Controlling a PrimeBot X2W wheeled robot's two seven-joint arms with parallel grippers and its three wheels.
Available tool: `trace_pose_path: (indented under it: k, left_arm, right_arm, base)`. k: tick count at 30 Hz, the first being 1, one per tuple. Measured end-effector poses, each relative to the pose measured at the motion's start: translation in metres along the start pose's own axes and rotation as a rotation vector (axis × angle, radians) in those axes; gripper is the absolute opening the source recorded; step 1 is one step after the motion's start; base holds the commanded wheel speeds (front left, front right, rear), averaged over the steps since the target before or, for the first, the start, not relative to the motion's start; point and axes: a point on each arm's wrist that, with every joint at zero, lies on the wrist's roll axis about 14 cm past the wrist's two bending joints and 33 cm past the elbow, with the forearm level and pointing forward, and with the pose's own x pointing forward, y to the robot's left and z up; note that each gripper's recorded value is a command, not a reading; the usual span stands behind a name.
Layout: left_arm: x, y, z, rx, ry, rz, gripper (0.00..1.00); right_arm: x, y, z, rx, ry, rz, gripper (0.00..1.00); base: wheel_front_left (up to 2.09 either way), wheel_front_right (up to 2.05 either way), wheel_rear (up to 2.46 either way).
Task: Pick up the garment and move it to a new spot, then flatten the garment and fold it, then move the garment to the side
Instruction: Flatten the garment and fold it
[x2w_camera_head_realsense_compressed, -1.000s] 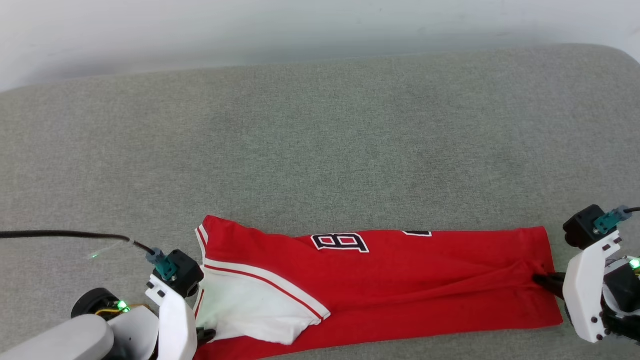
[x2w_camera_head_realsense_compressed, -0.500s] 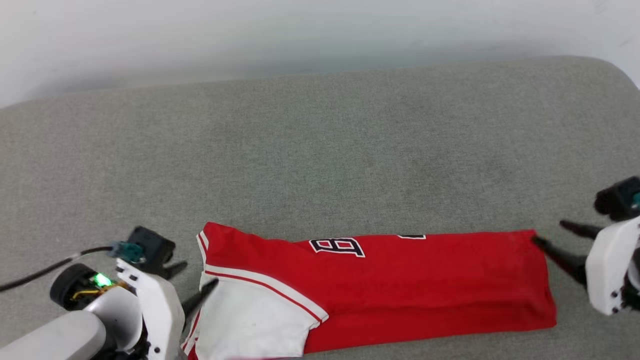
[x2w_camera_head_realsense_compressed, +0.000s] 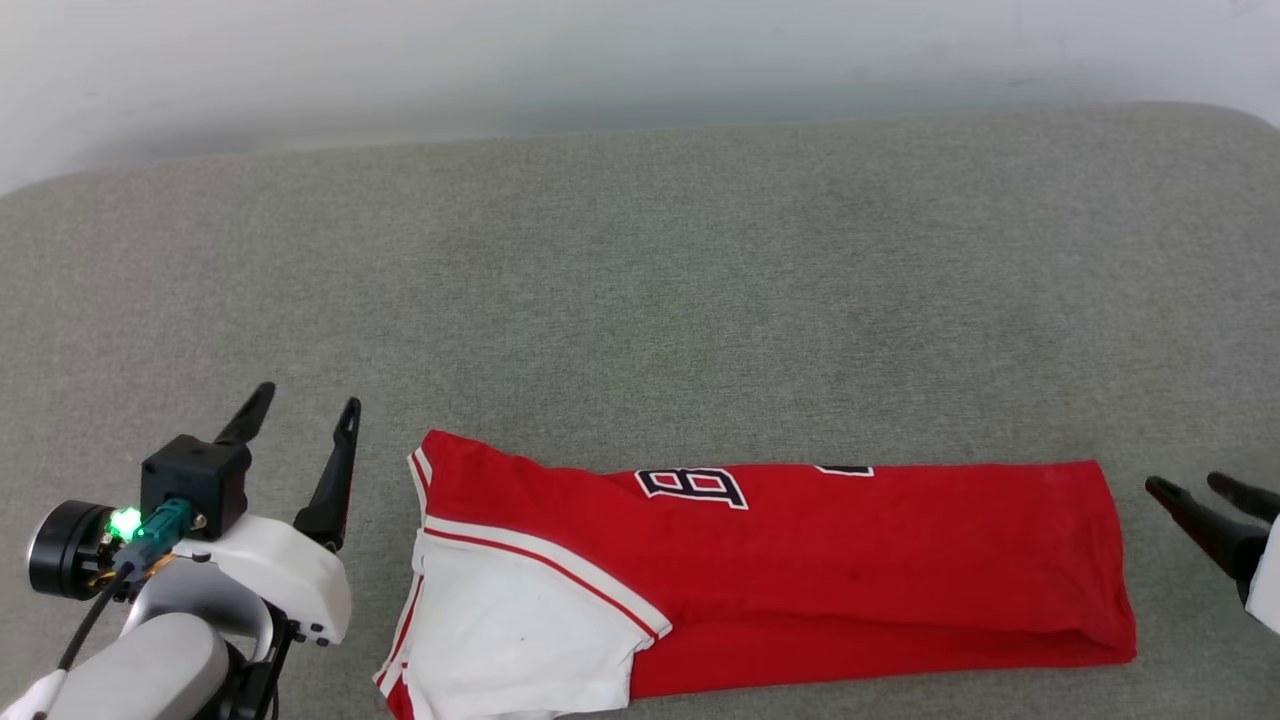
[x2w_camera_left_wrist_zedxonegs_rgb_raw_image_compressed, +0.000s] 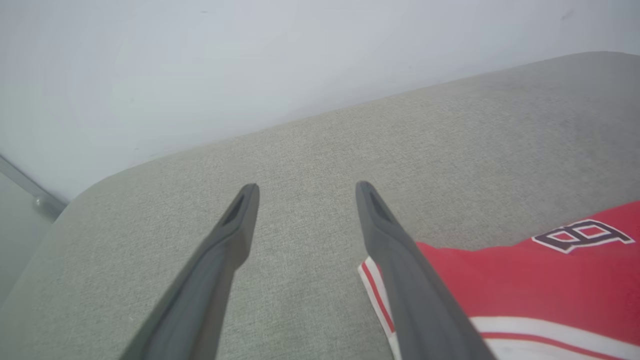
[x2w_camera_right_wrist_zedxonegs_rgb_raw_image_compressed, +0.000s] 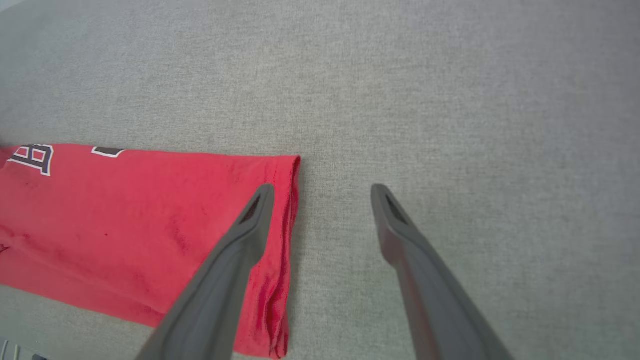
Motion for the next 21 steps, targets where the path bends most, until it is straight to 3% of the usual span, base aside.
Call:
trace_pose_path:
  k: [10, 21]
  left_arm:
    - [0.001, 0.014, 0.024, 0.005, -0.163, 0.167, 1.00]
    - [-0.022, 0.027, 0.031, 0.005, -0.272, 0.332, 1.00]
  right_arm:
    - [0.016, 0.016, -0.046, 0.171, 0.140, 0.048, 1.00]
    - [0.030, 0.047, -0.076, 0.216, 0.268, 0.128, 1.00]
  base:
    - [0.00, 0.00, 0.00]
    - [0.00, 0.00, 0.00]
